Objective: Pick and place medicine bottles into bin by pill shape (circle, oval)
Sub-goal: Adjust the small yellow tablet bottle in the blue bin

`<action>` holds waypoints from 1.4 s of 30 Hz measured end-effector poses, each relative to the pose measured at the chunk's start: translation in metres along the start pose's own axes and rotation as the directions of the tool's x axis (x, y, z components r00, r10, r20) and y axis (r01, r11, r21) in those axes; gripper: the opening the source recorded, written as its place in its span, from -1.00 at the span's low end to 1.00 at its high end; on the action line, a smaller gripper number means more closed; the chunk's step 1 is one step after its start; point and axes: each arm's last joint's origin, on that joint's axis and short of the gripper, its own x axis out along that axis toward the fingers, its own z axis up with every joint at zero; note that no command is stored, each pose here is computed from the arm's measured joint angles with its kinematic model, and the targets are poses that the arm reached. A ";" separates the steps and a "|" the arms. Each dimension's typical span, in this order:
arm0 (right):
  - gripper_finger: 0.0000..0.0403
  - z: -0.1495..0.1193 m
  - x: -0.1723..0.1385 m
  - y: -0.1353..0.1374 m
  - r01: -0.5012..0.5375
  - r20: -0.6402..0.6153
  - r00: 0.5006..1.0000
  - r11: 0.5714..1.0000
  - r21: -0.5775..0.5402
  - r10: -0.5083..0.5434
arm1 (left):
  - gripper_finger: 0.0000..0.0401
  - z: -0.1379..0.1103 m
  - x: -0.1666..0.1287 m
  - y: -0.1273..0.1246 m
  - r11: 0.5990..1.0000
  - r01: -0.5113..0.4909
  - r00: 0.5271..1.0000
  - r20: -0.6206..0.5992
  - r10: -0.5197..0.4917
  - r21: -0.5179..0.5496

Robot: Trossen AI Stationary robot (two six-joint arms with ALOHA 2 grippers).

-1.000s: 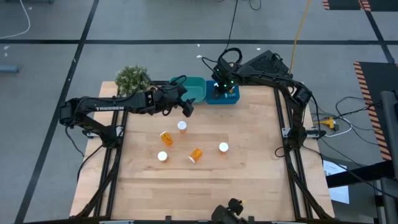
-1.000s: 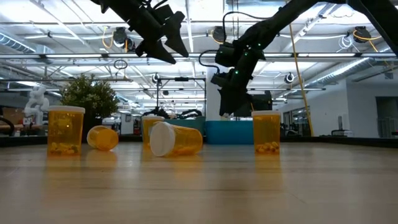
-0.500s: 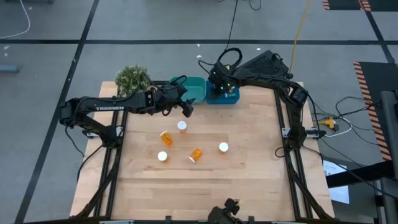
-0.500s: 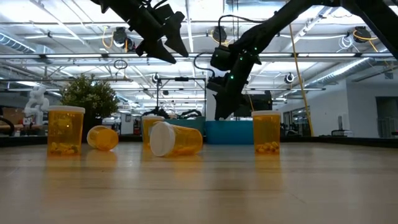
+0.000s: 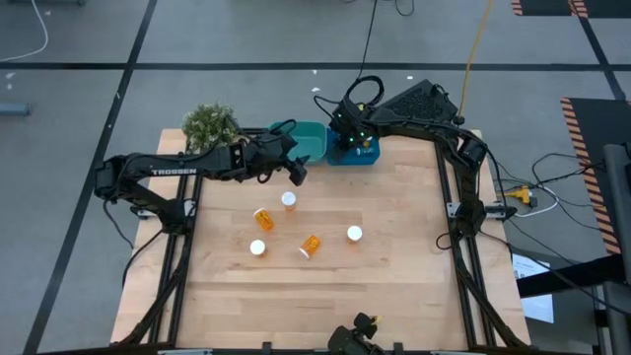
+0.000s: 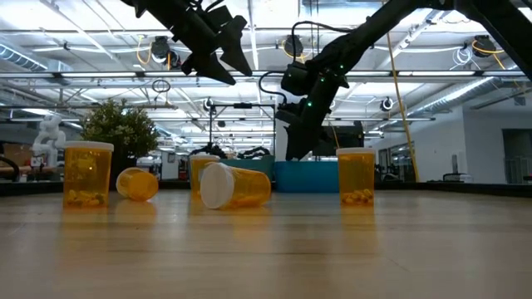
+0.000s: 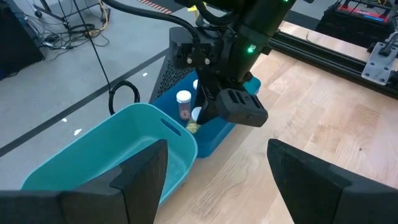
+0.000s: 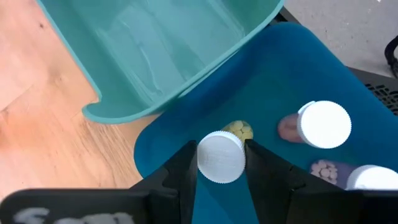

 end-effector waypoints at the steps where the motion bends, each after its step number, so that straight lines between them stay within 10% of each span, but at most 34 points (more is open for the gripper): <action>1: -0.44 0.000 0.000 0.000 0.000 0.002 1.000 1.000 -0.005 0.000 | 0.40 0.000 0.000 0.000 1.000 0.000 1.000 0.000 0.000 -0.001; 25: -0.44 -0.002 0.005 -0.001 -0.024 -0.015 1.000 1.000 -0.005 0.024 | 0.40 0.002 0.000 0.000 1.000 0.003 1.000 0.016 -0.003 -0.001; 42: -0.02 -0.001 0.002 -0.001 -0.021 -0.011 1.000 1.000 -0.013 0.021 | 0.40 0.002 0.000 0.000 1.000 -0.008 1.000 0.023 0.008 -0.015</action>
